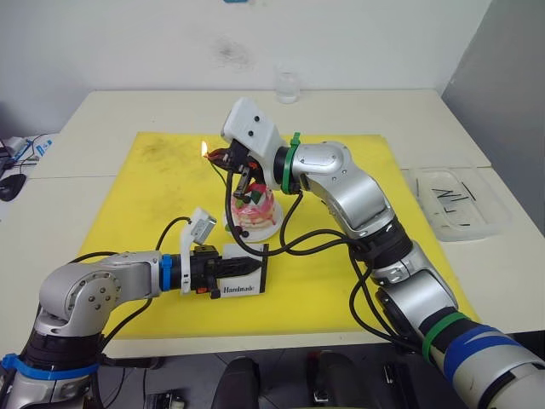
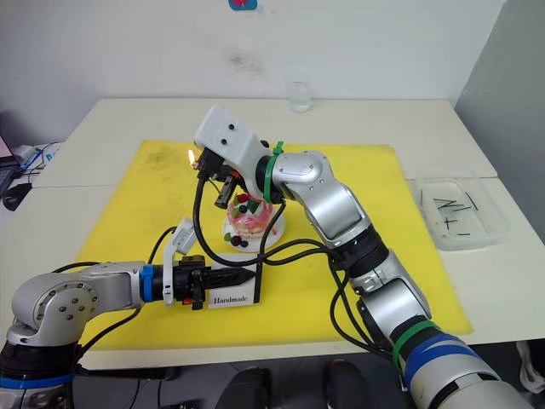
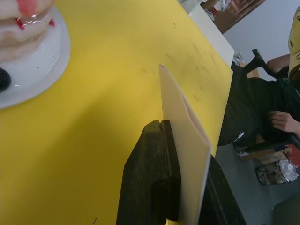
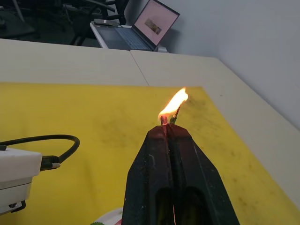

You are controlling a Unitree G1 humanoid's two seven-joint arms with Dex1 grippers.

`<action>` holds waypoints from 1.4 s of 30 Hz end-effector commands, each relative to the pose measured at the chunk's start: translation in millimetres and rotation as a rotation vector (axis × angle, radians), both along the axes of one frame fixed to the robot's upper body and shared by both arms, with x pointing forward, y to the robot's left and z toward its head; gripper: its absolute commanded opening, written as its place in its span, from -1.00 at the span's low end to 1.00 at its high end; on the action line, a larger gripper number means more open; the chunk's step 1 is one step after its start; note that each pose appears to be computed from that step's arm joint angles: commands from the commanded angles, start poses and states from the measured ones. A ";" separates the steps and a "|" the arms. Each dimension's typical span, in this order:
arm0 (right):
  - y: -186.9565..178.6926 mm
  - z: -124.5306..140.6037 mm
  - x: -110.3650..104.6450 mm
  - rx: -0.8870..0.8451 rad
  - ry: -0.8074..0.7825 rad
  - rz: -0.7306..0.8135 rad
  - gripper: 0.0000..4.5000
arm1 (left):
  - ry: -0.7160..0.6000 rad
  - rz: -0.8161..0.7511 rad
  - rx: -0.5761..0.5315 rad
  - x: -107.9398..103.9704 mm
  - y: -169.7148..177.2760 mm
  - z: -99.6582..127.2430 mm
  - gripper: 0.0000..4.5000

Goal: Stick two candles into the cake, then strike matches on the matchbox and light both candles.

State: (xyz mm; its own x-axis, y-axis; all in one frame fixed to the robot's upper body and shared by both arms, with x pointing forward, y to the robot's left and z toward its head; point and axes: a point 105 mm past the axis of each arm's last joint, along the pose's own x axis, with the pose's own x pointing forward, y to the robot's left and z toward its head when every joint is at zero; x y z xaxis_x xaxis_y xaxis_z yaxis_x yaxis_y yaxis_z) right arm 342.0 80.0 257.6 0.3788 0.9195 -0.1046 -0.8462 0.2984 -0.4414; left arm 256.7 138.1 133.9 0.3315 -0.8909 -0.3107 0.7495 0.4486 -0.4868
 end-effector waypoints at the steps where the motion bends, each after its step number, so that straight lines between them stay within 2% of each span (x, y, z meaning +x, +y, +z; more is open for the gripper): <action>1: 1.7 20.9 -5.7 0.048 -0.041 0.016 -0.98 | -0.034 -0.023 -0.011 -1.9 -2.7 6.5 -1.00; 8: 2.2 22.5 -9.7 0.053 -0.030 0.034 -0.98 | -0.032 -0.023 -0.013 -2.4 -3.0 6.5 -1.00; 12: -2.1 28.7 -23.6 0.063 -0.027 0.095 -0.98 | -0.032 -0.022 -0.016 -2.4 -3.2 6.9 -1.00; 16: -18.7 40.6 -34.7 0.085 -0.048 0.124 -0.98 | -0.028 -0.024 -0.022 -2.9 -4.0 6.8 -1.00; 20: -48.3 60.4 -29.7 0.116 -0.117 0.056 -0.98 | -0.023 -0.031 -0.028 -3.1 -6.3 6.3 -1.00; 23: -84.5 73.4 -13.9 0.111 -0.189 -0.082 -0.98 | -0.020 -0.041 -0.038 -3.9 -9.0 6.7 -1.00; 26: -136.5 84.8 3.5 0.094 -0.228 -0.268 -0.98 | -0.014 -0.057 -0.051 -6.0 -13.0 7.5 -1.00; 29: -187.8 82.9 15.4 0.048 -0.238 -0.452 -0.98 | -0.009 -0.071 -0.067 -7.5 -16.7 8.2 -1.00; 33: -249.8 61.8 19.9 -0.059 -0.227 -0.666 -0.98 | -0.006 -0.083 -0.088 -9.4 -23.5 8.7 -1.00; 37: -315.0 26.8 12.6 -0.128 -0.152 -0.898 -0.98 | -0.003 -0.074 -0.108 -9.9 -27.6 7.2 -1.00; 42: -363.3 -4.9 2.7 -0.110 -0.056 -1.088 -0.98 | 0.005 -0.065 -0.121 -12.0 -30.0 3.6 -1.00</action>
State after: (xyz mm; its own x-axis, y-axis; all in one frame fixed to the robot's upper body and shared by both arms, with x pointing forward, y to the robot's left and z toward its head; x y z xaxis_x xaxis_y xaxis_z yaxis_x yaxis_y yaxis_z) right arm 350.7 -270.6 236.1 0.9725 0.1329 -0.1911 -0.2147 0.8292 -0.5161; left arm 248.5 110.5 131.6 0.2761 -0.9344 -0.2249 0.7541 0.3557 -0.5522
